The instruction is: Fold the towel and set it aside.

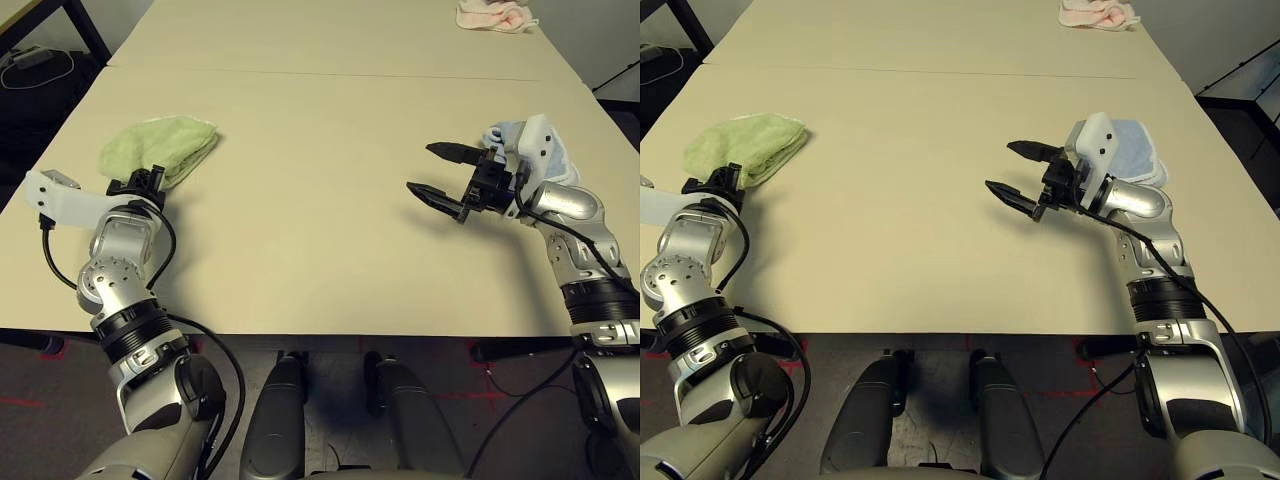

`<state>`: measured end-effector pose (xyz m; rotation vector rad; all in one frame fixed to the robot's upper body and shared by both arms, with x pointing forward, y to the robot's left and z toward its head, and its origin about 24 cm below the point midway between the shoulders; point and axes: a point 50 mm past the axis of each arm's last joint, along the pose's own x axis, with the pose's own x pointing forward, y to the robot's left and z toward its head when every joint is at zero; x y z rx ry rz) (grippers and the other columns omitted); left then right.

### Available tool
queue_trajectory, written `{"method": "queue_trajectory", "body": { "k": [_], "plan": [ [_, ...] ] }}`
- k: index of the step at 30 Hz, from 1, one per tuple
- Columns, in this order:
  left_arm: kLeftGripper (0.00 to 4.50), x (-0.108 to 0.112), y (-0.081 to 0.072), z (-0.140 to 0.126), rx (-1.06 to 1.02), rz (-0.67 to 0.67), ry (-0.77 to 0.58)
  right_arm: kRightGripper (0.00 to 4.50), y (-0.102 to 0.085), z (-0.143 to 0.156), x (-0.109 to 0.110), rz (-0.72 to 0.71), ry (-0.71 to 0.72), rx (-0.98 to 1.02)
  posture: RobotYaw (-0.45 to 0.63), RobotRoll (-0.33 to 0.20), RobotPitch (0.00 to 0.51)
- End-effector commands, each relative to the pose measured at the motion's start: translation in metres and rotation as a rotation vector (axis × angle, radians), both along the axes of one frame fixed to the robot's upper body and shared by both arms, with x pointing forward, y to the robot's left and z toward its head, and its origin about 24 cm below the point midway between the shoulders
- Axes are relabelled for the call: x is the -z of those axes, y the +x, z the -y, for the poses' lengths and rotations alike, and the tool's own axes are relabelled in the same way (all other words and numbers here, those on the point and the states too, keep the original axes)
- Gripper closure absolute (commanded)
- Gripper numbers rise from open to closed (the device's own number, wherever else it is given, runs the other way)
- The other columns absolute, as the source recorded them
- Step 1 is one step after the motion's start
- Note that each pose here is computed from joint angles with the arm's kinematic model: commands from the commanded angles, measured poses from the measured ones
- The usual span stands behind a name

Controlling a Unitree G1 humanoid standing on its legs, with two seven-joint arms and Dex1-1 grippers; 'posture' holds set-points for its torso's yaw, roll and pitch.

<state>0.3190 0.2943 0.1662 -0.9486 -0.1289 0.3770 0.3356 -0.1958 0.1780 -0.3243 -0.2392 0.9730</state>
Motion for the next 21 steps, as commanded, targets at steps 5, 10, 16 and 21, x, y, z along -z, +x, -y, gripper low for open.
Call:
{"method": "queue_trajectory", "body": {
  "k": [5,10,16,21],
  "plan": [
    [2.97,-0.005,0.006,0.007,0.131,-0.017,0.044,0.0,-0.001,0.004,0.0,-0.002,-0.016,0.006,0.11,0.0,0.181],
    [1.02,-0.02,0.012,0.013,0.28,-0.027,0.136,0.0,-0.001,0.006,0.0,-0.002,-0.016,0.01,0.11,0.0,0.179],
    [0.03,-0.041,-0.004,0.046,0.831,-0.122,0.461,0.0,-0.001,0.009,-0.001,0.003,-0.021,0.019,0.1,0.0,0.174],
    [0.03,-0.065,-0.027,0.068,1.281,-0.061,0.607,0.0,0.001,0.011,-0.005,0.011,-0.029,0.024,0.11,0.0,0.166]
  ]
}}
